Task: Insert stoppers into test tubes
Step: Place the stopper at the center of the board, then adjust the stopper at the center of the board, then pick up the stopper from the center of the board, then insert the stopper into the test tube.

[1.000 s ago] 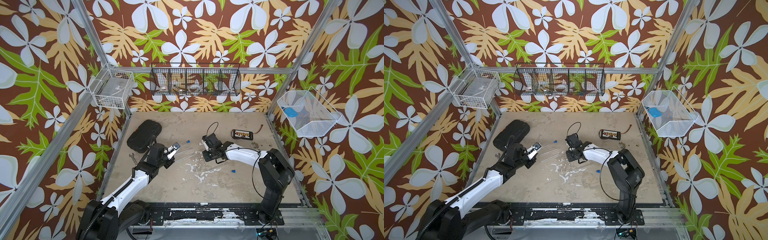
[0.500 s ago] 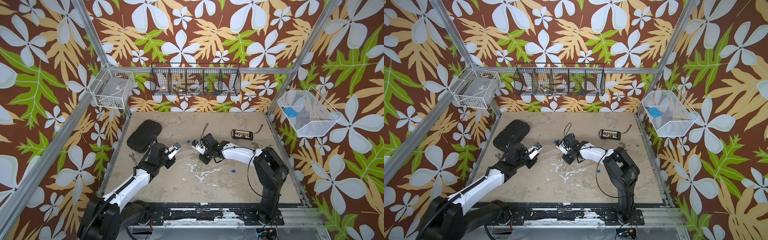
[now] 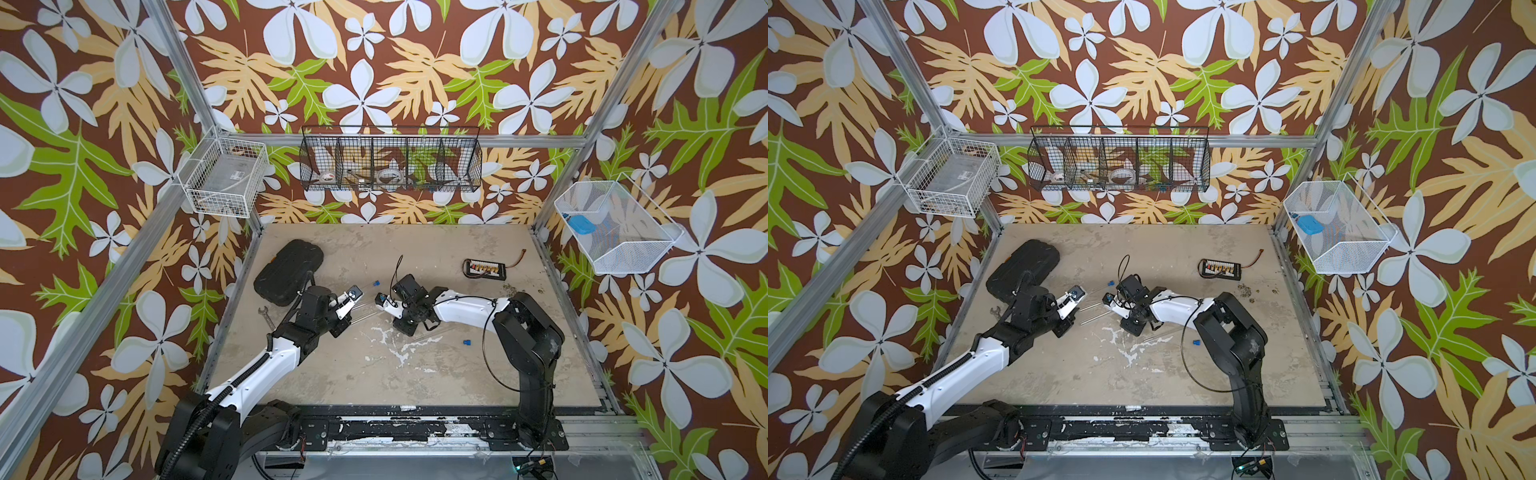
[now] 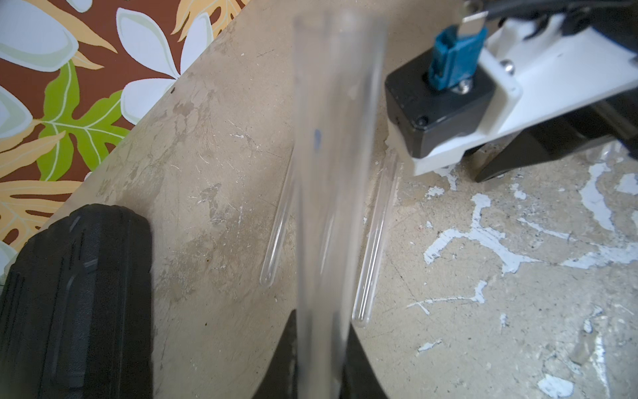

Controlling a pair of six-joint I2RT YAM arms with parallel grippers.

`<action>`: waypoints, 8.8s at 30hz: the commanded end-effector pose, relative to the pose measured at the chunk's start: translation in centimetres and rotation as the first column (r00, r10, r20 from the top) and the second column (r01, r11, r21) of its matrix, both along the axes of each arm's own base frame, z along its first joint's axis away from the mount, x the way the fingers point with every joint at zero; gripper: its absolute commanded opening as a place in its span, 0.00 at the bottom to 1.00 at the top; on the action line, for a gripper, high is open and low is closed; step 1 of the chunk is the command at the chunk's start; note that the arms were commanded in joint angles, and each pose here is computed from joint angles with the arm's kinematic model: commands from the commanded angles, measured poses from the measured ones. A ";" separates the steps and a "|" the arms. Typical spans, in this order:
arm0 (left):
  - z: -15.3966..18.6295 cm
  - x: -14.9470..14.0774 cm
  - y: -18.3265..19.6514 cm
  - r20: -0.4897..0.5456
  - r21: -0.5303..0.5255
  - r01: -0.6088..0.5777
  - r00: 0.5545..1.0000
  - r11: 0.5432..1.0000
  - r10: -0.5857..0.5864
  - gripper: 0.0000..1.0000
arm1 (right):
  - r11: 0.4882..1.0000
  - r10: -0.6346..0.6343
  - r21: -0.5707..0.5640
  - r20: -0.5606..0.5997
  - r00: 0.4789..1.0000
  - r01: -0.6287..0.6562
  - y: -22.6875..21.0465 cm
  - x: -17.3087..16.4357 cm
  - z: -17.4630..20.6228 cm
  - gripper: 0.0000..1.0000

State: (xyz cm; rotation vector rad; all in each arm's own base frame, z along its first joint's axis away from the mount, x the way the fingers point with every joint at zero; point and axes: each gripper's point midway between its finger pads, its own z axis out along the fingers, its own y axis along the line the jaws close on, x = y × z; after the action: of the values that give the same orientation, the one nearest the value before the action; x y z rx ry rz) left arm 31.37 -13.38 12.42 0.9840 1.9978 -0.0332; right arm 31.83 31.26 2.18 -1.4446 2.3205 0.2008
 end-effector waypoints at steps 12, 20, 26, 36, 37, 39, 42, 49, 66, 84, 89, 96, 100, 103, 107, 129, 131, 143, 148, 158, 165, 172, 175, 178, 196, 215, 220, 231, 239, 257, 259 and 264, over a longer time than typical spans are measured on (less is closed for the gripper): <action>0.7 0.1 -0.3 0.023 -0.020 0.011 1.000 1.000 -0.011 0.00 | 0.950 -0.295 0.121 0.050 0.954 0.288 -4.4 3.2 6.8 0.40; 1.0 0.1 -0.6 0.027 -0.034 0.020 0.999 0.999 -0.019 0.00 | 0.881 -0.467 0.088 0.011 0.884 0.464 -8.8 2.6 6.3 0.46; 1.0 0.1 -0.6 0.025 -0.037 0.022 0.999 0.999 -0.021 0.00 | 0.903 -0.428 -0.012 0.002 0.904 0.428 -7.3 2.5 4.4 0.53; 1.0 0.1 -0.6 0.024 -0.038 0.024 0.999 0.999 -0.023 0.00 | 0.922 -0.384 -0.062 -0.046 0.922 0.381 -4.3 2.4 1.4 0.55; 1.0 0.1 -0.6 0.023 -0.038 0.024 0.999 0.999 -0.023 0.00 | 0.922 -0.384 -0.070 -0.048 0.922 0.381 -4.3 2.4 1.1 0.55; 1.0 0.1 -0.6 0.024 -0.038 0.024 0.999 0.999 -0.023 0.00 | 0.922 -0.384 -0.079 -0.057 0.922 0.379 -4.3 2.3 0.6 0.56; 1.0 0.1 -0.6 0.024 -0.037 0.025 0.999 0.999 -0.024 0.00 | 0.926 -0.376 -0.075 -0.077 0.924 0.370 -3.9 2.1 0.2 0.55; 0.9 0.1 -0.6 0.023 -0.036 0.025 0.999 0.999 -0.024 0.00 | 0.919 -0.389 -0.100 -0.067 0.919 0.382 -4.4 2.1 -0.2 0.55; 1.0 0.1 -0.7 0.023 -0.041 0.028 0.999 0.999 -0.027 0.00 | 0.907 -0.401 -0.147 -0.010 0.916 0.396 -6.8 1.6 1.0 0.53; 0.9 0.0 -0.7 0.021 -0.039 0.026 0.999 0.999 -0.026 0.00 | 0.904 -0.412 -0.108 0.025 0.911 0.413 -7.3 2.5 2.8 0.53; 1.1 0.0 -0.7 0.025 -0.042 0.028 0.999 0.999 -0.027 0.00 | 0.944 -0.326 -0.024 0.063 0.943 0.328 -6.9 2.2 5.2 0.50; 1.3 0.0 -0.8 0.028 -0.046 0.035 0.999 0.998 -0.034 0.00 | 0.998 -0.048 0.044 0.105 0.993 0.043 -5.8 -2.0 5.6 0.47; 1.2 0.0 -0.9 0.027 -0.045 0.036 0.999 0.998 -0.035 0.00 | 1.000 -0.008 0.025 0.066 0.998 0.006 -5.5 -2.4 4.5 0.44; 1.2 0.0 -0.8 0.026 -0.046 0.036 0.999 0.998 -0.035 0.00 | 1.000 0.007 0.019 0.034 0.999 -0.008 -4.8 -2.6 3.6 0.43; 1.2 -0.1 -0.8 0.026 -0.045 0.037 0.999 0.998 -0.036 0.00 | 1.000 0.003 0.003 -0.021 1.000 -0.002 -4.4 -2.8 2.6 0.41; 1.2 -0.1 -0.9 0.025 -0.047 0.038 0.999 0.998 -0.037 0.00 | 0.999 -0.007 -0.037 -0.096 0.995 0.003 -5.1 -4.0 0.7 0.32; 1.2 -0.1 -0.9 0.026 -0.046 0.038 0.999 0.998 -0.037 0.00 | 0.999 -0.003 -0.034 -0.103 0.995 0.000 -5.1 -4.2 0.6 0.32; 1.2 -0.1 -0.9 0.026 -0.047 0.038 0.999 0.998 -0.037 0.00 | 0.998 0.028 -0.056 -0.090 0.996 -0.033 -5.6 -4.5 0.2 0.35; 1.2 -0.1 -0.9 0.026 -0.046 0.038 0.999 0.998 -0.037 0.00 | 0.996 0.057 -0.064 -0.075 0.996 -0.062 -5.6 -4.3 0.2 0.35; 1.2 -0.1 -0.9 0.027 -0.047 0.038 0.999 0.998 -0.037 0.00 | 0.993 0.081 -0.079 -0.102 0.991 -0.089 -5.7 -4.7 -0.9 0.34; 1.2 -0.1 -0.9 0.027 -0.048 0.038 0.999 0.998 -0.037 0.00 | 0.992 0.089 -0.080 -0.100 0.991 -0.097 -5.8 -4.8 -0.9 0.32; 1.1 -0.1 -0.9 0.026 -0.046 0.038 0.999 0.998 -0.037 0.00 | 0.992 0.087 -0.083 -0.103 0.991 -0.096 -5.9 -5.0 -0.8 0.27; 1.2 -0.1 -0.9 0.025 -0.047 0.038 0.999 0.998 -0.037 0.00 | 0.992 0.085 -0.084 -0.097 0.992 -0.093 -6.0 -4.9 -0.6 0.26; 1.2 -0.1 -0.9 0.025 -0.047 0.038 0.999 0.998 -0.036 0.00 | 0.992 0.086 -0.081 -0.094 0.992 -0.094 -5.9 -4.9 -0.5 0.26; 1.1 -0.1 -0.9 0.024 -0.047 0.039 0.999 0.998 -0.038 0.00 | 0.991 0.100 -0.074 -0.107 0.989 -0.108 -5.6 -5.0 -0.7 0.29; 1.0 -0.2 -0.9 0.021 -0.045 0.039 0.999 0.998 -0.039 0.00 | 0.989 0.110 -0.085 -0.130 0.985 -0.121 -5.9 -5.5 -1.6 0.19; 0.9 -0.2 -0.9 0.018 -0.044 0.043 0.999 0.998 -0.043 0.00 | 0.990 0.112 -0.076 -0.123 0.986 -0.122 -5.7 -5.3 -1.4 0.16; 1.9 -0.6 -1.4 0.031 -0.037 0.089 0.996 0.995 -0.087 0.00 | 0.990 0.107 0.097 -0.004 0.994 -0.106 -3.9 -4.0 4.8 0.14; 2.7 -2.5 -3.7 0.051 0.034 0.220 0.974 0.975 -0.221 0.00 | 0.968 0.065 0.239 0.068 0.996 -0.080 -4.0 -5.1 10.7 0.15; -1.1 -7.8 -7.6 0.022 0.351 0.483 0.852 0.802 -0.523 0.00 | 0.968 0.125 0.212 0.070 0.990 -0.137 -5.5 -10.5 14.0 0.16; -1.1 -7.8 -7.8 0.031 0.366 0.481 0.849 0.797 -0.527 0.00 | 0.966 0.143 0.210 0.060 0.988 -0.153 -5.1 -11.0 14.2 0.16; -1.2 -7.6 -8.1 0.044 0.387 0.469 0.851 0.794 -0.523 0.00 | 0.961 0.176 0.211 0.043 0.983 -0.181 -4.0 -11.3 14.4 0.16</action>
State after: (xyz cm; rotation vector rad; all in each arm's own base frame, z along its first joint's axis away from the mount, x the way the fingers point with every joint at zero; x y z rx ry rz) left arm 23.10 -21.43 10.74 1.7024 1.6097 0.0701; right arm 20.67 27.28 16.70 -1.5170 2.0611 0.4684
